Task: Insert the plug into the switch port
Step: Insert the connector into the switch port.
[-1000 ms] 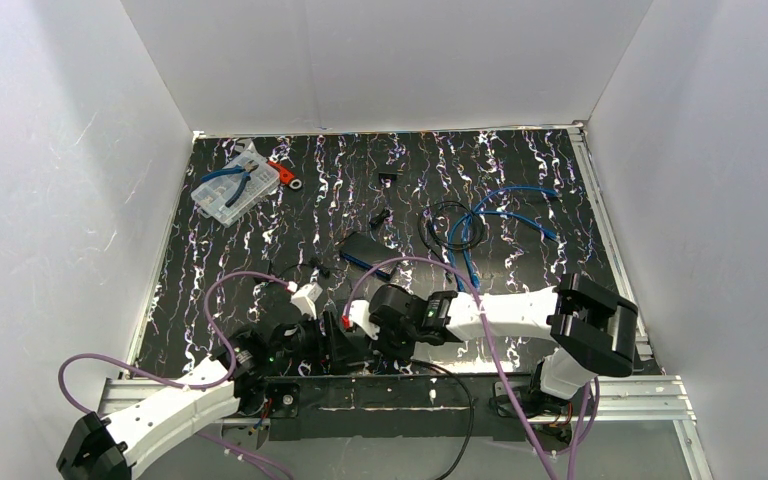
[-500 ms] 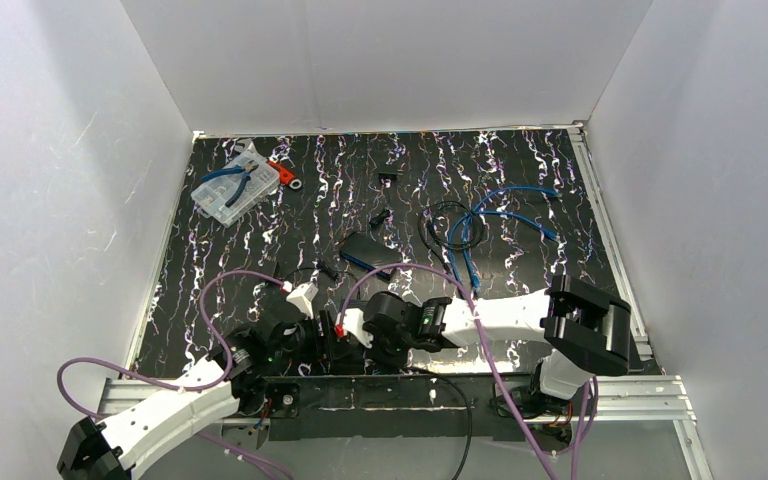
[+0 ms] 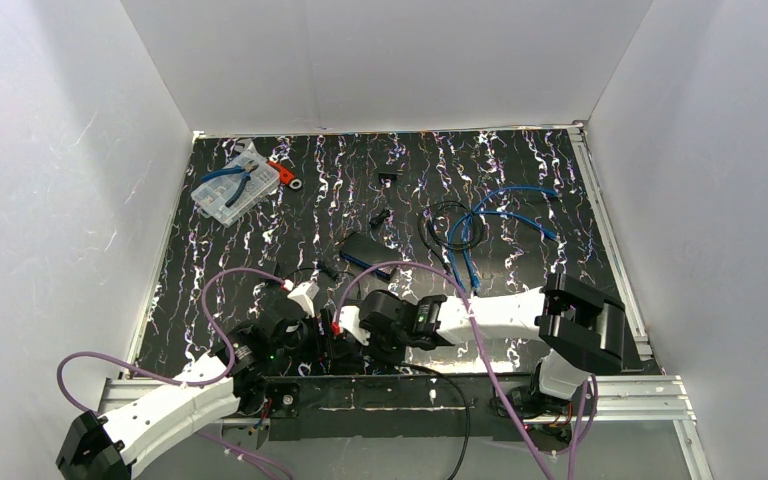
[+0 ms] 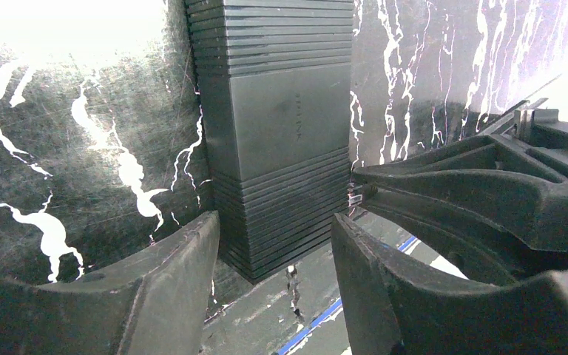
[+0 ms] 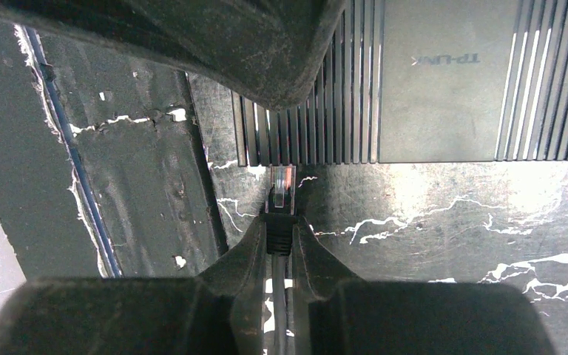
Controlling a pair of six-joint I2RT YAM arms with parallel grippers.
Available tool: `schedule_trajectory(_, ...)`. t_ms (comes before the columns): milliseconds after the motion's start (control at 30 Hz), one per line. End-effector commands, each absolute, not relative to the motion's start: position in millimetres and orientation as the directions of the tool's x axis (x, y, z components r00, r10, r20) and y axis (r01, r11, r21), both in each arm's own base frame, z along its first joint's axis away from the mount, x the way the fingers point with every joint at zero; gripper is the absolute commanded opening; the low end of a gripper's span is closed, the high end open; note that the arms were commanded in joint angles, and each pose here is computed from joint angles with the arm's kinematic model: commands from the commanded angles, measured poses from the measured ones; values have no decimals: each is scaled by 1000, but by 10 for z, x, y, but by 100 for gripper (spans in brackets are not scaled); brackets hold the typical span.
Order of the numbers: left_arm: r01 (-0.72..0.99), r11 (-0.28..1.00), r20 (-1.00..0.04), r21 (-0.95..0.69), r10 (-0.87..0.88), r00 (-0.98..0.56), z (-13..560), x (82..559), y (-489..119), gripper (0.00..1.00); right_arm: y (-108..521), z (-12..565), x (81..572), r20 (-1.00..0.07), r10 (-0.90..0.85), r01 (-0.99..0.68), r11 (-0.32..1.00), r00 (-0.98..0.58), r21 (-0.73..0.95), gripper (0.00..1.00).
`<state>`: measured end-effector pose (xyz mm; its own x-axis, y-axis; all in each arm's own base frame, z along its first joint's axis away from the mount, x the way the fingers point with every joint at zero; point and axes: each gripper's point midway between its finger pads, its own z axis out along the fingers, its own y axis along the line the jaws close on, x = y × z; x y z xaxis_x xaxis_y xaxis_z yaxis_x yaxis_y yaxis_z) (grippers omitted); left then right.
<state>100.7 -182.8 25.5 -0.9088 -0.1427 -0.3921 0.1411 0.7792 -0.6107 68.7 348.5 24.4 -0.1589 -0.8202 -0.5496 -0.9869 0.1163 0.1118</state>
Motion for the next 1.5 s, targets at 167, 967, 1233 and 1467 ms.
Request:
schedule_trajectory(167,140,808,-381,-572,-111,-918,162,953,-1750,56,3430,223,724,-486,-860,-988,119,-153,100,1)
schedule_trajectory(967,157,795,-372,-586,-91,-924,150,925,-1792,55,3565,294,795,-505,-851,-990,118,-141,78,1)
schedule_trajectory(1233,162,794,-352,-586,-69,-934,113,904,-1826,54,3617,401,861,-554,-826,-995,98,-100,34,1)
schedule_trajectory(1467,165,789,-343,-592,-62,-937,104,886,-1842,52,3676,434,905,-572,-816,-995,95,-85,13,1)
